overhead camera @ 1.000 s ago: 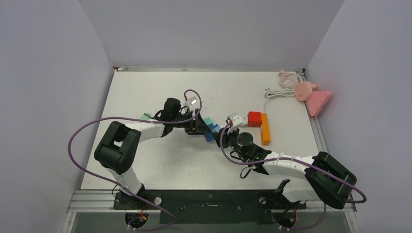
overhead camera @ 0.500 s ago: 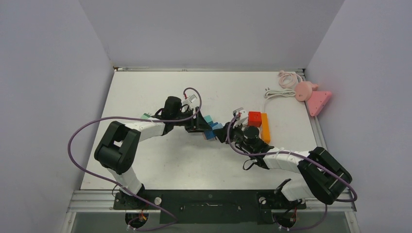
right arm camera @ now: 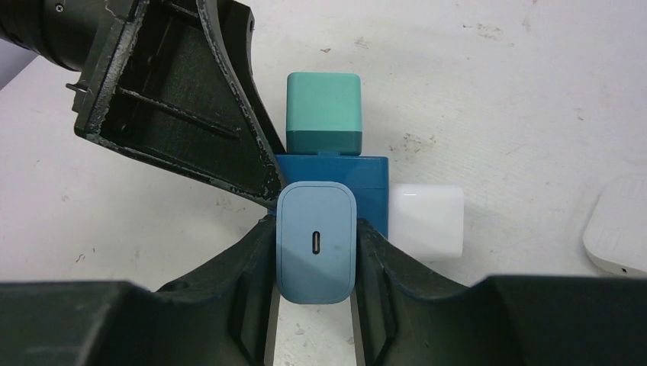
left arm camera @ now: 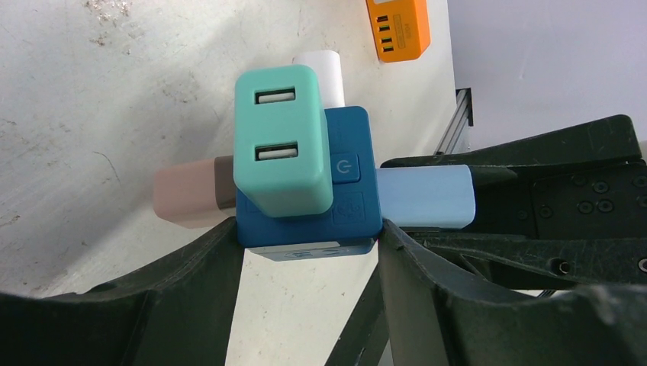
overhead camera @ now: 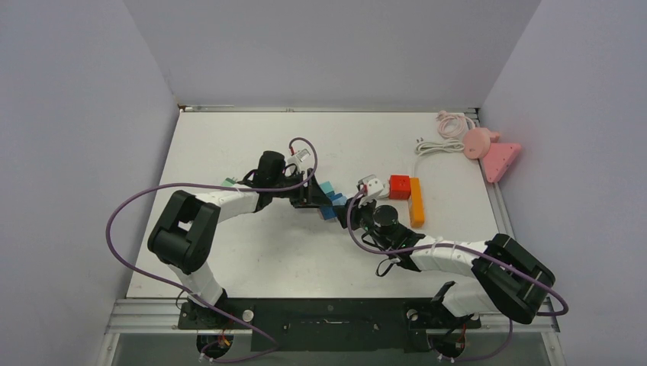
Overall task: Pull the plug off the socket
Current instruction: Remove the plug from the socket.
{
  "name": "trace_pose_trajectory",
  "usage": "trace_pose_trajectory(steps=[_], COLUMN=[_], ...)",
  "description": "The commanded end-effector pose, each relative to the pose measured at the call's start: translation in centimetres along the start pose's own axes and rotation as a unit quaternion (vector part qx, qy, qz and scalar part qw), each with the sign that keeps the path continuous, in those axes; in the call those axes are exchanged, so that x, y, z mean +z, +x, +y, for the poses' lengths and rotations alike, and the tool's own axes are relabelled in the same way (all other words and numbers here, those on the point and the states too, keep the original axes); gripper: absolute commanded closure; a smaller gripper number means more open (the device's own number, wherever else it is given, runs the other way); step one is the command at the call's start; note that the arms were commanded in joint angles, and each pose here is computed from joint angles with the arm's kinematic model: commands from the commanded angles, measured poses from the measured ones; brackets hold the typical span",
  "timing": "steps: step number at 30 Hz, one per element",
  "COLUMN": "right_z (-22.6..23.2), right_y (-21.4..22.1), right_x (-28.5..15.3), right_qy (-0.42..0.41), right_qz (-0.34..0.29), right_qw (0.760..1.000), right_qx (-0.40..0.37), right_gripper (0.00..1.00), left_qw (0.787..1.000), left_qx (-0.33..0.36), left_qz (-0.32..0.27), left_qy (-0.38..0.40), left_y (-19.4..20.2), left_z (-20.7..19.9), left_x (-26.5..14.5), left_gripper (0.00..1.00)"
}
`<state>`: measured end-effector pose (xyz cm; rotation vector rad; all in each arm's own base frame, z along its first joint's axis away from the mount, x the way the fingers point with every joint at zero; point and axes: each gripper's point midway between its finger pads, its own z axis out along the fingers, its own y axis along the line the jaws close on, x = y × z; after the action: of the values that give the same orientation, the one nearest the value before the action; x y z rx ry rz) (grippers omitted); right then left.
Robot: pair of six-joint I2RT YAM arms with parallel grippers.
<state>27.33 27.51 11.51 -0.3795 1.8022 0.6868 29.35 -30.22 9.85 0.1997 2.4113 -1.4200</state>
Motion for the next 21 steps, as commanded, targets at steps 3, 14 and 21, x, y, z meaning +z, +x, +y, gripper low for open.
trace_pose_trajectory(steps=[3, 14, 21], right_z=[2.5, 0.7, 0.8], right_y=[-1.5, -2.1, -1.7], right_x=[0.2, 0.3, 0.6], right_qy=[-0.026, -0.098, -0.12], right_qz=[-0.013, -0.012, -0.004], right_qw=[0.999, 0.992, 0.987], right_qx=[-0.023, 0.083, 0.103], right_gripper=[0.95, 0.95, 0.95], left_qw=[0.999, 0.999, 0.998], left_qx=[0.011, 0.026, 0.029], left_qz=[0.017, 0.015, 0.013], left_qy=[-0.03, -0.046, -0.048], left_y=[1.1, 0.9, 0.8], left_z=[0.9, 1.2, 1.2], left_x=[0.6, 0.3, 0.2], left_gripper=[0.88, 0.9, 0.9])
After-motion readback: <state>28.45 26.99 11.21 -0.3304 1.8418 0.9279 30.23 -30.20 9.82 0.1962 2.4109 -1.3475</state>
